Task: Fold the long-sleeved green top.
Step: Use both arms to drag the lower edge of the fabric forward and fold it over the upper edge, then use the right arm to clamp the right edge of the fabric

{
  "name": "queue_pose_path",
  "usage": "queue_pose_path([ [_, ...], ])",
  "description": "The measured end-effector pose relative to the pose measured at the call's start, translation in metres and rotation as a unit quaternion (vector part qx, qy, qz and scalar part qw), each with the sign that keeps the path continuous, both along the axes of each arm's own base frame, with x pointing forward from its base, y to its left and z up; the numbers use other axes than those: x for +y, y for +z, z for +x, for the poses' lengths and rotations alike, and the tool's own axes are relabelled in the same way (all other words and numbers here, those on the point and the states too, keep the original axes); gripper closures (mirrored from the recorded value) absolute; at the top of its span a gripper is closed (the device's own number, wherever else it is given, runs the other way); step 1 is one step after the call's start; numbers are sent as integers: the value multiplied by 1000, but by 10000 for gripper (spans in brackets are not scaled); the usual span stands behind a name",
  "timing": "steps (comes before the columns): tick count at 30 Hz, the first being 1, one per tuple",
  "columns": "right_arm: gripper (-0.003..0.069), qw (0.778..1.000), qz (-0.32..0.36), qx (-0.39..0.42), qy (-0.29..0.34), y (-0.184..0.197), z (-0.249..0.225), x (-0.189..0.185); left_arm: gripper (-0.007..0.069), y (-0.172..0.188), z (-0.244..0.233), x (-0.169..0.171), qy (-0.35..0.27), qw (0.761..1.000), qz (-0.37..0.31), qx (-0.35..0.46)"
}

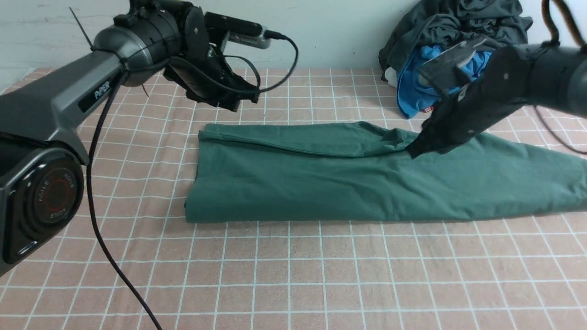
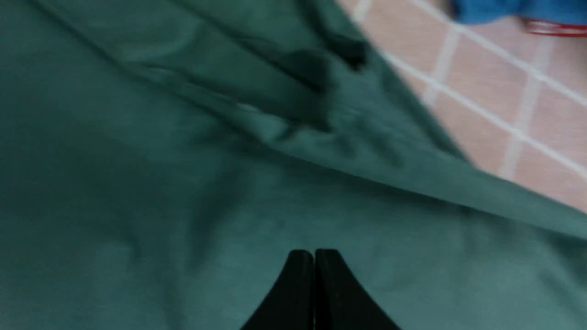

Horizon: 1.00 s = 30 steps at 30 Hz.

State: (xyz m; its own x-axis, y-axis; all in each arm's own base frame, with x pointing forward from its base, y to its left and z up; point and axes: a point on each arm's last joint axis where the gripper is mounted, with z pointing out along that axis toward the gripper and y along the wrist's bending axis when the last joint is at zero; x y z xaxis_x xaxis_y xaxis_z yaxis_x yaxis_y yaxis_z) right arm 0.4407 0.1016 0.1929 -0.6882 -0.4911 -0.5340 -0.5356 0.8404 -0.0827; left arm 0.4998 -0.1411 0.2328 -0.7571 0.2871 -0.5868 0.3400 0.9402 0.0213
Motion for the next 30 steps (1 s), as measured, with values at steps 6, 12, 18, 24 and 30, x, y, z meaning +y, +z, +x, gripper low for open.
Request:
queue_pose_path([
  [6, 671, 997, 68, -26, 6, -51, 19, 16, 591, -18, -6, -23, -47, 998, -11, 35],
  [12, 671, 984, 101, -121, -85, -64, 52, 14, 629, -27, -9, -31, -68, 996, -19, 57],
  [18, 622, 957, 140, -206, -150, -30, 79, 9, 629, -38, -10, -31, -70, 994, -15, 77],
  [24, 555, 968, 168, -164, -93, -6, 76, 3, 629, -51, -8, -30, -75, 993, -2, 87],
  [30, 541, 991, 127, -11, -34, 35, 40, -38, 629, -54, -11, -12, -82, 988, 58, 119],
])
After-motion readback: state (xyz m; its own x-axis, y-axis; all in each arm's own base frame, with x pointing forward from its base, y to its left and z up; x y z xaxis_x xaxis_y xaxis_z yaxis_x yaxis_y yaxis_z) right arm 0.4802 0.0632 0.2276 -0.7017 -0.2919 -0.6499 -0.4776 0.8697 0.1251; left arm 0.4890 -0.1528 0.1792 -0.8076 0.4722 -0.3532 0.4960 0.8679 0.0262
